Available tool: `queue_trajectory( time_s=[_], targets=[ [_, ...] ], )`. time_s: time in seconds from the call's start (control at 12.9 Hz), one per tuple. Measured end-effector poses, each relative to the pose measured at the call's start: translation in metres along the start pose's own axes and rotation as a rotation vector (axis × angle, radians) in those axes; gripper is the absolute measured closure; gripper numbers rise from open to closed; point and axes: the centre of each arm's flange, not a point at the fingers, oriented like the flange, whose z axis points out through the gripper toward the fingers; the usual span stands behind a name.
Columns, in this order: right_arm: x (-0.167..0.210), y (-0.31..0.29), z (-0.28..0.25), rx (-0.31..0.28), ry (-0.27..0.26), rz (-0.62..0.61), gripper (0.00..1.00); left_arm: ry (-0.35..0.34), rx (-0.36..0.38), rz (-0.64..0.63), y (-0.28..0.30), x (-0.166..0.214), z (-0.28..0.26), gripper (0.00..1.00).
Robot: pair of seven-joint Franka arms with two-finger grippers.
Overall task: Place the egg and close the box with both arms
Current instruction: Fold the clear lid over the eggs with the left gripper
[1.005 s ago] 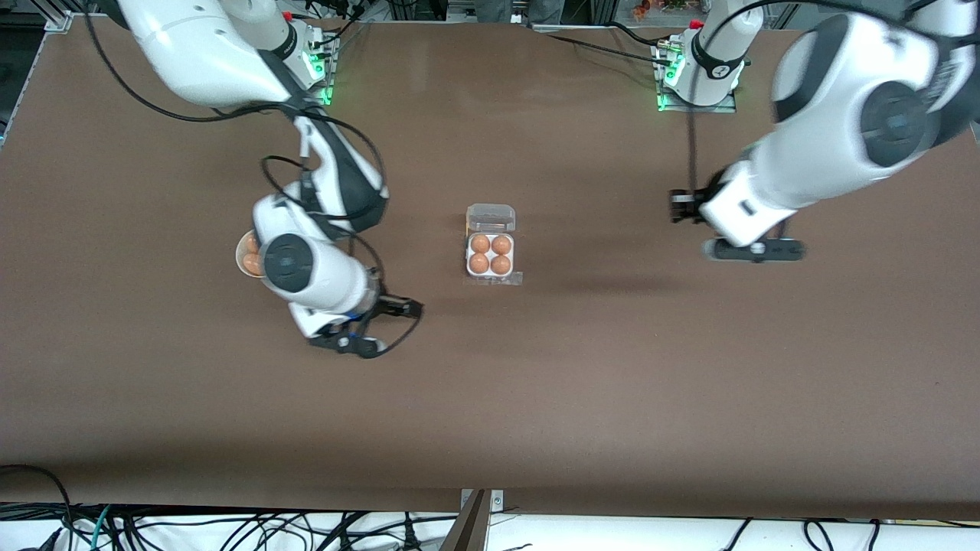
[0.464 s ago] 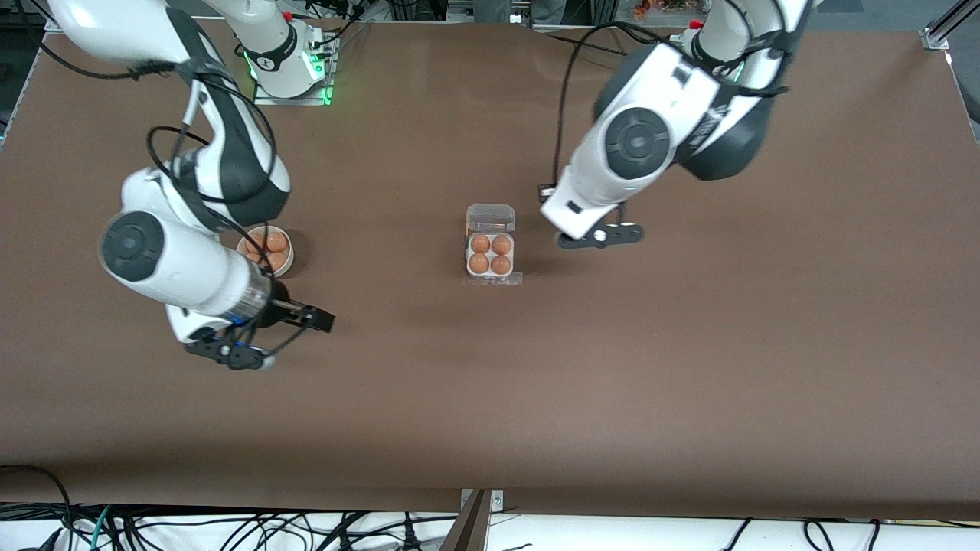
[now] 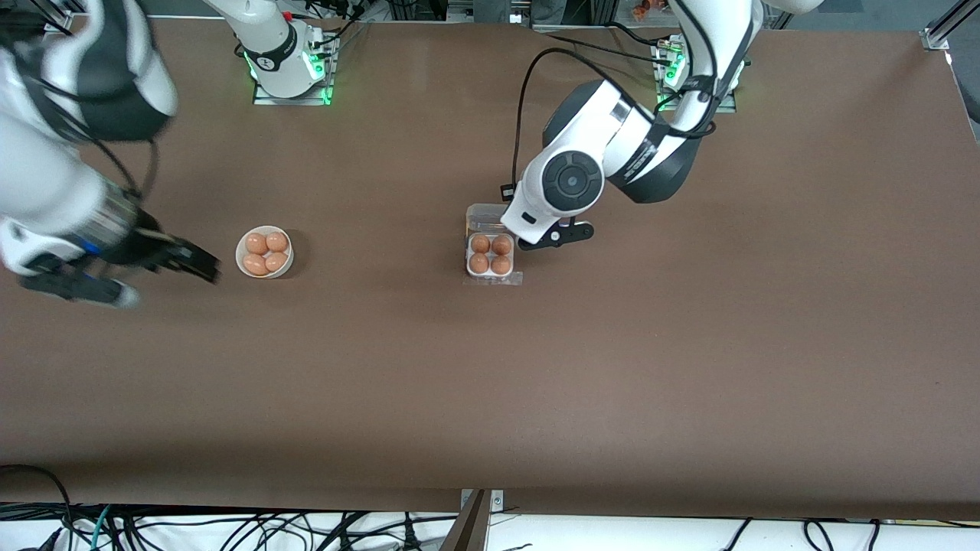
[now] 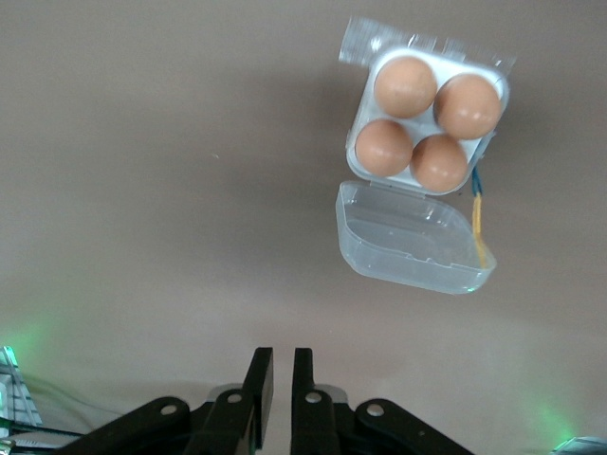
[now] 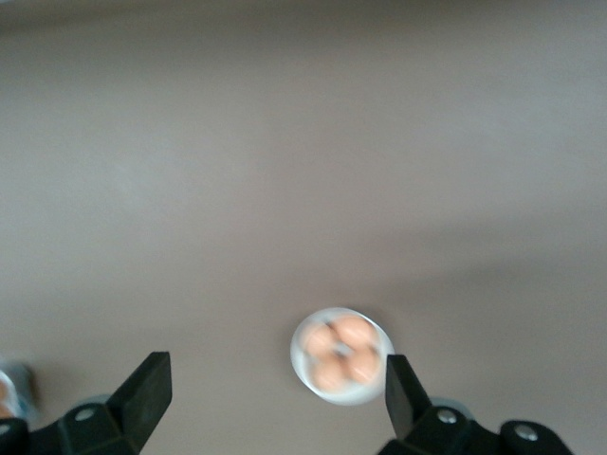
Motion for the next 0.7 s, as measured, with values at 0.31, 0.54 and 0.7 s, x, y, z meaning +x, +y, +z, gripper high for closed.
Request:
queue_trajectory(
  time_s=[0.31,0.54,0.7],
  targets=[
    [-0.032,0.062,-0.054,-0.020,-0.093,-0.013,0.00,-0.034,0.018,0.013,0.030,-0.005,0.044,0.86],
    [-0.044,0.062,-0.076,-0.022,-0.122,0.005,0.00,-0.026,0.025,0.020,0.043,-0.003,0.066,0.86],
    [-0.045,0.056,-0.075,-0.023,-0.123,0.012,0.00,-0.029,0.037,0.021,0.047,0.000,0.082,0.86]
  ],
)
